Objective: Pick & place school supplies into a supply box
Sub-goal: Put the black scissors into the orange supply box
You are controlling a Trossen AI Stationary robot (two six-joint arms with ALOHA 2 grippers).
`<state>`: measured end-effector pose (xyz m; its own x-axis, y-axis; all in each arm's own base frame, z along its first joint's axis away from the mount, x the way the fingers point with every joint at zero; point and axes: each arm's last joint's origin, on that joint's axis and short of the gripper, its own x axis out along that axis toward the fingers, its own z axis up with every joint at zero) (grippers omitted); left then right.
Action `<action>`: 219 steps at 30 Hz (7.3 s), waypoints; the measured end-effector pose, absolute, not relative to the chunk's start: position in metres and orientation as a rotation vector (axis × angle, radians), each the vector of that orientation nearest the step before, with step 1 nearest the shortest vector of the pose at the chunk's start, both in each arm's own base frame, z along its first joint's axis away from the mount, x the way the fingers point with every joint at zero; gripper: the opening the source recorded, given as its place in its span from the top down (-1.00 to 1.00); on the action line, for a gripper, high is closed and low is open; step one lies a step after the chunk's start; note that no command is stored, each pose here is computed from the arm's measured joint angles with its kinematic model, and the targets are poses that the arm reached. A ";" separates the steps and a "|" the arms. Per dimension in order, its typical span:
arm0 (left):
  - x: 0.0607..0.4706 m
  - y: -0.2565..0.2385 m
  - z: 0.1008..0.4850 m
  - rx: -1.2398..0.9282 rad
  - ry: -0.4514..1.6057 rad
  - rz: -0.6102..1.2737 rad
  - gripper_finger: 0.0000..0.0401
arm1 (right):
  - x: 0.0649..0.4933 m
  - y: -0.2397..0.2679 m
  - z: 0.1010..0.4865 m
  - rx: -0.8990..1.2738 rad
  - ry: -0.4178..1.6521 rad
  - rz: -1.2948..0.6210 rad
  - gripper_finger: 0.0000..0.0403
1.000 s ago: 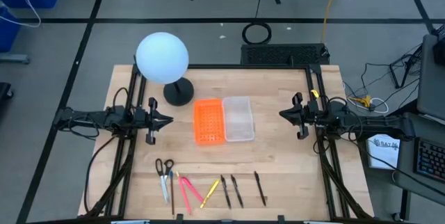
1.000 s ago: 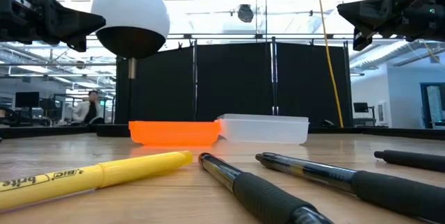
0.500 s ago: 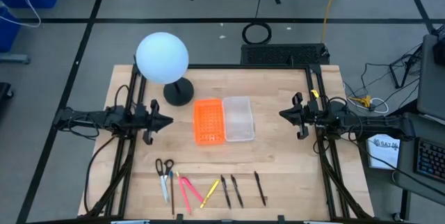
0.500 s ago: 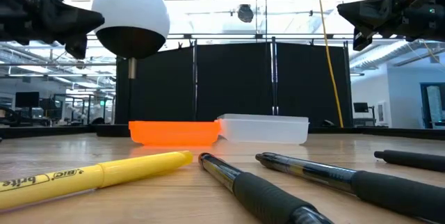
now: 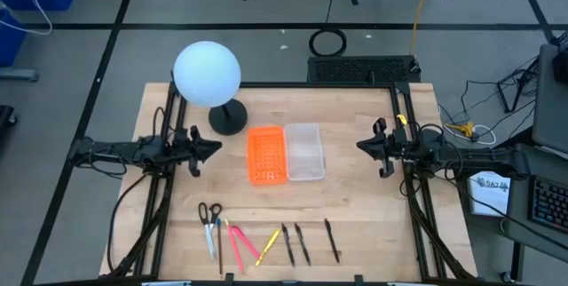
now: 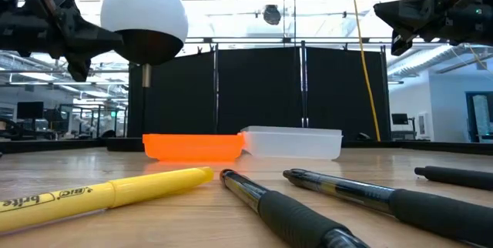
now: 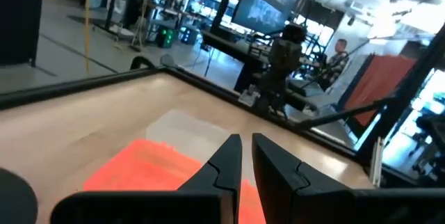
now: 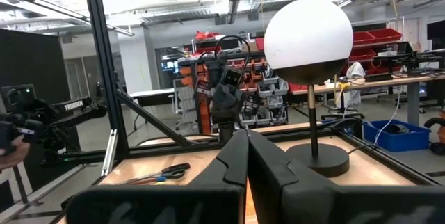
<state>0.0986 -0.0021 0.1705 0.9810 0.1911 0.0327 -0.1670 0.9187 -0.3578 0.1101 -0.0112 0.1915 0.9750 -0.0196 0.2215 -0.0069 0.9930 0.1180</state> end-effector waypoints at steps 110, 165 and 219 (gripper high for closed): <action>0.200 -0.147 0.122 -1.176 1.207 1.289 0.35 | 0.113 -0.012 0.184 0.050 -0.140 -0.018 1.00; 0.374 -0.014 0.335 -0.806 0.258 0.726 0.74 | 0.114 -0.012 0.182 0.052 -0.121 -0.020 1.00; 0.447 0.065 0.202 -0.931 0.611 1.017 0.75 | 0.114 -0.012 0.183 0.051 -0.132 -0.019 1.00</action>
<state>0.4465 0.0646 0.2017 0.4203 0.4389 -0.7942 -0.9073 0.2170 -0.3602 0.1136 -0.0117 0.1829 0.9911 -0.0219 0.1312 0.0152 0.9985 0.0524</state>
